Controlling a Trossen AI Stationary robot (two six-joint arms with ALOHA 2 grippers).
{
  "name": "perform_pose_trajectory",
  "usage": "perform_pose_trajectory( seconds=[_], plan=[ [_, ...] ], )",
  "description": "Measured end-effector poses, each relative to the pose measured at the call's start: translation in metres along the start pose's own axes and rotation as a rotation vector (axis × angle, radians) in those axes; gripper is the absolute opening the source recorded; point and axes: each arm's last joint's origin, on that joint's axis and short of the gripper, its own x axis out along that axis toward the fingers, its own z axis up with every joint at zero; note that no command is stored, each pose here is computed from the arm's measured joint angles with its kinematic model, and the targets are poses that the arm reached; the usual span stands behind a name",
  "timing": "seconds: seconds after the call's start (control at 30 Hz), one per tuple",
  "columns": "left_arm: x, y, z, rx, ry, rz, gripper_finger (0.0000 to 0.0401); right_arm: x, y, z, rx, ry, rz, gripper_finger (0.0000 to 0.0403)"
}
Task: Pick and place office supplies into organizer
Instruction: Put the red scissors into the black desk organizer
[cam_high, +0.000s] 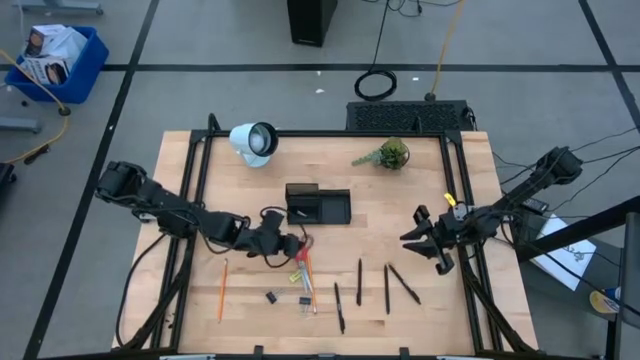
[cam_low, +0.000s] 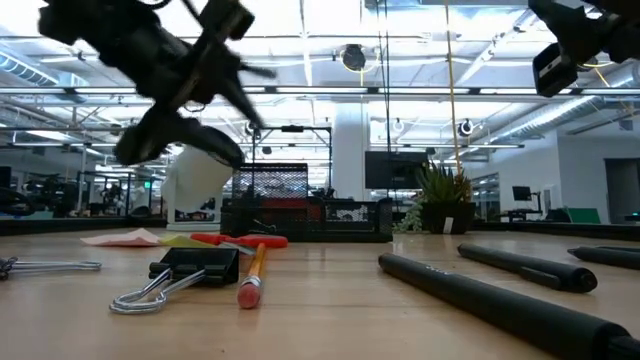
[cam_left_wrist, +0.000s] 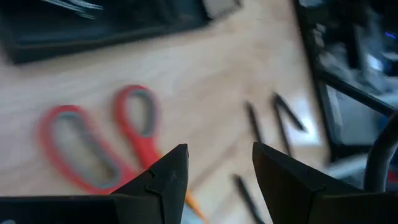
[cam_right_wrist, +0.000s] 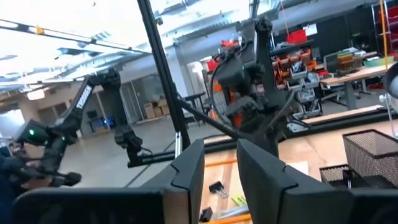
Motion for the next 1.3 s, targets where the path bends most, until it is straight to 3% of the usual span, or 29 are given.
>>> perform_pose_trajectory(
  seconds=[0.2, 0.63, 0.77, 1.07, 1.2, 1.3],
  plan=[
    [-0.003, 0.026, -0.009, -0.190, -0.052, 0.254, 0.0184, 0.000, 0.000, -0.001, -0.002, 0.006, 0.008, 0.0089],
    [-0.007, 0.025, -0.010, -0.279, -0.044, 0.253, 0.0184, 0.000, 0.000, -0.001, -0.005, 0.014, 0.008, 0.0089],
    [-0.005, 0.021, -0.010, -0.263, 0.020, 0.218, 0.0184, 0.000, 0.000, -0.001, -0.005, 0.014, 0.008, 0.0089],
    [-0.002, 0.023, -0.001, -0.377, 0.002, 0.247, 0.0184, 0.000, 0.000, -0.001, -0.005, 0.014, 0.008, 0.0089],
    [-0.001, 0.025, 0.006, -0.450, 0.033, 0.337, 0.0184, 0.000, 0.000, -0.001, -0.005, 0.014, 0.008, 0.0089],
    [-0.002, 0.018, 0.010, -0.468, 0.029, 0.334, 0.0184, 0.000, 0.000, -0.001, -0.005, 0.014, 0.008, 0.0089]
  ],
)
